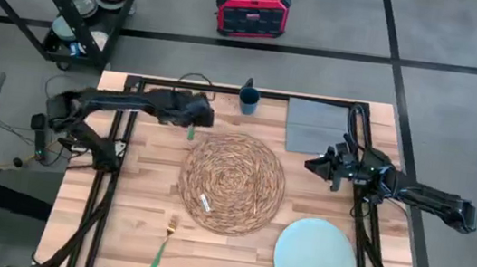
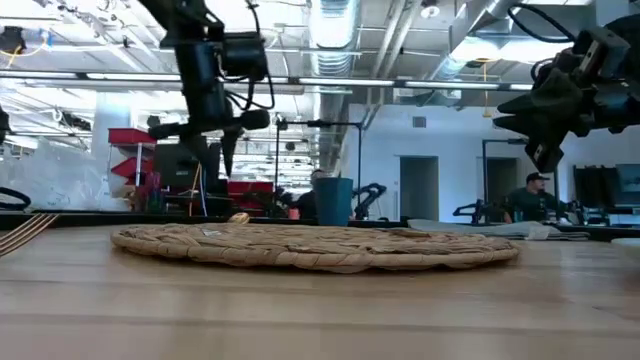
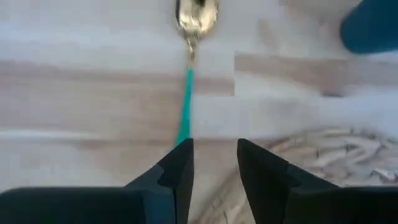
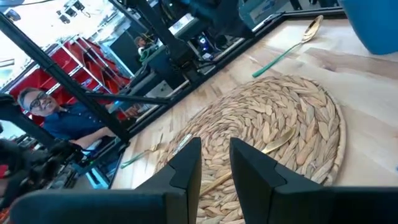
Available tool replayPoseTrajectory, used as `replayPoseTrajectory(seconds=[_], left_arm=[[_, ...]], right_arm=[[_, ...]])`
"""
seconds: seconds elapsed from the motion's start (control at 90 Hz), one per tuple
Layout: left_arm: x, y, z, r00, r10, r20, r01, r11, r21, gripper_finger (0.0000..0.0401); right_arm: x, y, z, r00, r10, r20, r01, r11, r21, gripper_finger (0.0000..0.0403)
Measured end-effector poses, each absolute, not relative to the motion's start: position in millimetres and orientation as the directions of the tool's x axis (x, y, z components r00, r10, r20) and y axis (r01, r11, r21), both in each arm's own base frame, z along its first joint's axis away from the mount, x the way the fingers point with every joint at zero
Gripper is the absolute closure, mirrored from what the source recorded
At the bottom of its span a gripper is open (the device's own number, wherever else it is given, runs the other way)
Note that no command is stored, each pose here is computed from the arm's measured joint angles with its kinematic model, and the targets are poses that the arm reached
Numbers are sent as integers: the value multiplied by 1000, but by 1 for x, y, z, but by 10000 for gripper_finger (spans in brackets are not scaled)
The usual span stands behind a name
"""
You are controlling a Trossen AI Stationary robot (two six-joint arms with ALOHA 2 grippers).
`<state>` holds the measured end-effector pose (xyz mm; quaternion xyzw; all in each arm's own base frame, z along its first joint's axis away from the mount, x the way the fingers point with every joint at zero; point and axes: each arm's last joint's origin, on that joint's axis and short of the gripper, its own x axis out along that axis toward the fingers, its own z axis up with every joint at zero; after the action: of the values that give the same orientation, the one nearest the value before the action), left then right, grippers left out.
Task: Set table place
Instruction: Put the green spoon on the brown tablemat to the right of the gold table knife
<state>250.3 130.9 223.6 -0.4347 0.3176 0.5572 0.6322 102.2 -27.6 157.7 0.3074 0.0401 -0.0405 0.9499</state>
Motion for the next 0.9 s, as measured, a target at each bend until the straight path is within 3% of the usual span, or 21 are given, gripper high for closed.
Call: replayPoseTrajectory(seconds=[0.1,0.467,0.9], left_arm=[[257,146,221,216,438,-872,-974,42,-220,294],[263,184,185,123,356,-926,-992,31,-120,295],[255,207,169,113,327,-938,-992,83,-91,295]], right_arm=[[102,-28,158,993,-52,-101,102,807,581,332],[102,-28,158,993,-52,-101,102,807,581,332],[102,-28,158,993,-54,-101,103,807,581,332]])
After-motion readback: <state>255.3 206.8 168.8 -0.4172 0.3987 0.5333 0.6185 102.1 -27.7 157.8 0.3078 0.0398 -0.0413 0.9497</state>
